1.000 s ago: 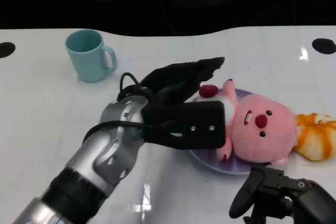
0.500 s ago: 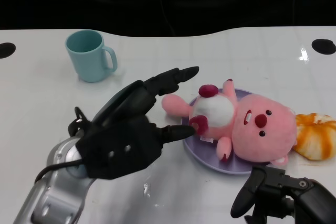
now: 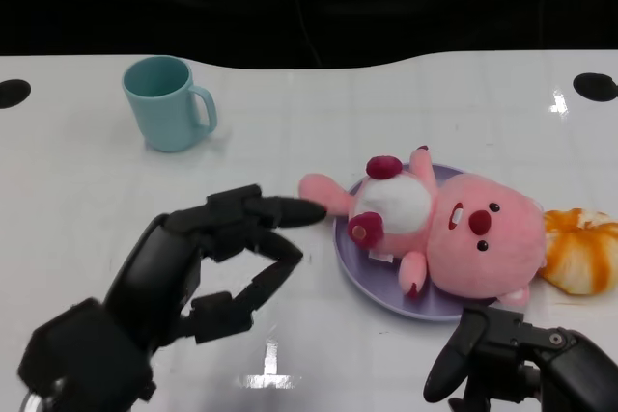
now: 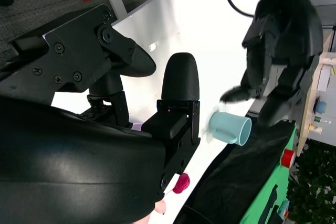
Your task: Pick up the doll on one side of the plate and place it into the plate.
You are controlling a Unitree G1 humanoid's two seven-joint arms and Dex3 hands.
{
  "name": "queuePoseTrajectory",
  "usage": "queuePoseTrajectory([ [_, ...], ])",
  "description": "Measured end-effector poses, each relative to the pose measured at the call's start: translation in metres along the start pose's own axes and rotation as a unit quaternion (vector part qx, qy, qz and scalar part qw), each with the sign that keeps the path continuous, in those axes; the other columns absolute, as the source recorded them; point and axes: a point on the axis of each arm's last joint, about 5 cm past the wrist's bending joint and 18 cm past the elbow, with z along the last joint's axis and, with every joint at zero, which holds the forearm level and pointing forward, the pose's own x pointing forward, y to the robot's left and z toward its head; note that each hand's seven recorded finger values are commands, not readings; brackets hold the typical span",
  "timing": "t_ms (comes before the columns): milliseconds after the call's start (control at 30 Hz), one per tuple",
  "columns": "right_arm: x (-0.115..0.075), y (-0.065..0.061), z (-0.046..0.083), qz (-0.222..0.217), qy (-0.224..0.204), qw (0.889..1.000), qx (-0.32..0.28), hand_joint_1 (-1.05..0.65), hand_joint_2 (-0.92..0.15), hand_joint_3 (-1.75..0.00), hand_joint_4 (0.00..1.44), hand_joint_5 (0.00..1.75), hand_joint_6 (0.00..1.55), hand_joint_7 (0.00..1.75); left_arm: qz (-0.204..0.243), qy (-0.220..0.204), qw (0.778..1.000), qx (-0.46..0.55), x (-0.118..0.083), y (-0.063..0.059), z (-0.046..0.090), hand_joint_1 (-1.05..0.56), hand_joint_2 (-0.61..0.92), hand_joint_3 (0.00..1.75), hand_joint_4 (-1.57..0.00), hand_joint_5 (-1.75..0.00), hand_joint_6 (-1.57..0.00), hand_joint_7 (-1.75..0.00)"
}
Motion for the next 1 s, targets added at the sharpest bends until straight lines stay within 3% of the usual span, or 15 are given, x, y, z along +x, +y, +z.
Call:
queuePoseTrajectory([
  [133, 0.0, 0.0, 0.0, 0.0, 0.0, 1.0, 0.0, -0.13, -0.6, -1.03, 0.64, 1.65, 0.58, 1.34, 0.029, 0.018, 0.999, -0.024, -0.017, -0.003, 0.006, -0.07, 0.48, 1.31, -0.83, -1.46, -0.85, -1.19],
  [200, 0.0, 0.0, 0.0, 0.0, 0.0, 1.0, 0.0, -0.14, -0.6, -1.03, 0.64, 1.65, 0.58, 1.34, 0.043, 0.032, 0.997, -0.051, -0.025, -0.006, 0.006, -0.06, 0.44, 1.38, -0.84, -1.5, -0.84, -1.26],
  [300, 0.0, 0.0, 0.001, 0.0, -0.001, 1.0, -0.002, -0.14, -0.6, -1.03, 0.65, 1.65, 0.58, 1.34, 0.051, 0.067, 0.992, -0.095, -0.036, -0.009, 0.008, -0.06, 0.4, 1.49, -0.93, -1.66, -0.85, -1.52],
  [400, 0.0, 0.0, 0.001, -0.001, -0.001, 1.0, -0.001, -0.14, -0.6, -1.03, 0.65, 1.64, 0.58, 1.33, 0.05, 0.103, 0.984, -0.134, -0.046, -0.012, 0.01, -0.08, 0.36, 1.54, -0.98, -1.74, -0.82, -1.67],
  [633, -0.001, -0.003, 0.001, -0.005, 0.001, 1.0, -0.004, -0.14, -0.59, -1.03, 0.65, 1.64, 0.58, 1.33, 0.046, 0.142, 0.97, -0.194, -0.05, -0.012, 0.005, -0.08, 0.29, 1.61, -0.99, -1.75, -0.79, -1.73],
  [1000, -0.002, -0.005, 0.001, -0.004, 0.002, 1.0, -0.005, -0.13, -0.59, -1.03, 0.65, 1.65, 0.58, 1.33, 0.038, 0.209, 0.943, -0.258, -0.045, -0.005, -0.002, -0.08, 0.32, 1.6, -0.99, -1.75, -0.8, -1.71],
])
